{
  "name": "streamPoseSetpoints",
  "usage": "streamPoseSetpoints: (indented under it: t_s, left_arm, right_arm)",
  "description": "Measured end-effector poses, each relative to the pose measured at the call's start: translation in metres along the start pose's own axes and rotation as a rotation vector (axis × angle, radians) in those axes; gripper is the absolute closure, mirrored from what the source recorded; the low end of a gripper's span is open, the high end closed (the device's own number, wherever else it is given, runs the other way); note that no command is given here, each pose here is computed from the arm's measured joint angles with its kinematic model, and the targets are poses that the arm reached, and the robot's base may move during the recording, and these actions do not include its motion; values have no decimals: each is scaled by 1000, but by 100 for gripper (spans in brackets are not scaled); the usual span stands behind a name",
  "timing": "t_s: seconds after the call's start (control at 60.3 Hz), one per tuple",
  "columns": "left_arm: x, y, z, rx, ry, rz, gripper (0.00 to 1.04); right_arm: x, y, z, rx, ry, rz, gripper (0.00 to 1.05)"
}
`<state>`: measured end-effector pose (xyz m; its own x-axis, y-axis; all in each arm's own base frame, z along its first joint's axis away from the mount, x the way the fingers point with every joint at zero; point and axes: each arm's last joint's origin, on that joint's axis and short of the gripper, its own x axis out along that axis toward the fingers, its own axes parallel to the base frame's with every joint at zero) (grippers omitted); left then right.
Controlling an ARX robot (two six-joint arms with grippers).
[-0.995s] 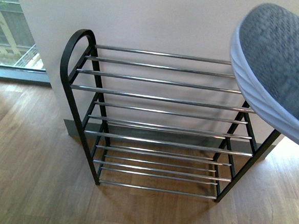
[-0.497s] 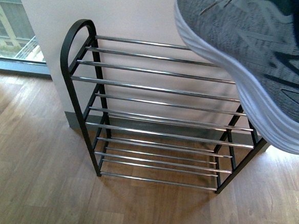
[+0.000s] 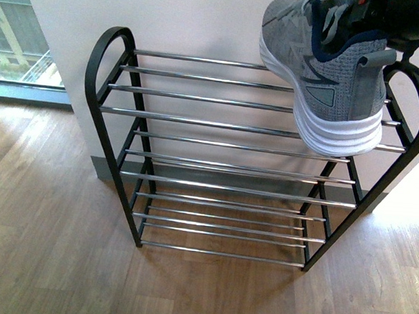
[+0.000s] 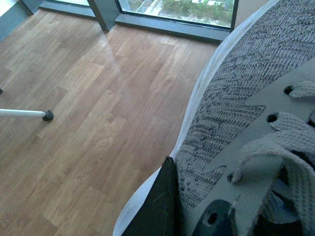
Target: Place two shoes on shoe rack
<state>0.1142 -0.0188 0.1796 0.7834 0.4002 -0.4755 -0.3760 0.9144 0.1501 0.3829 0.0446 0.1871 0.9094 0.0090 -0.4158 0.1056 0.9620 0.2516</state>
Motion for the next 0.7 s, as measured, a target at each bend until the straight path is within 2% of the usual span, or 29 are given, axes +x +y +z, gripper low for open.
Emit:
streamPoseSetpoints:
  t_s: [0.315,0.696]
  left_arm:
    - [0,0,0,0,0,0,103]
    - [0,0,0,0,0,-1,103]
  right_arm:
    - [39,-45,-26,89,54,-231,103]
    - [57,-54,-17,99,22,-254,103]
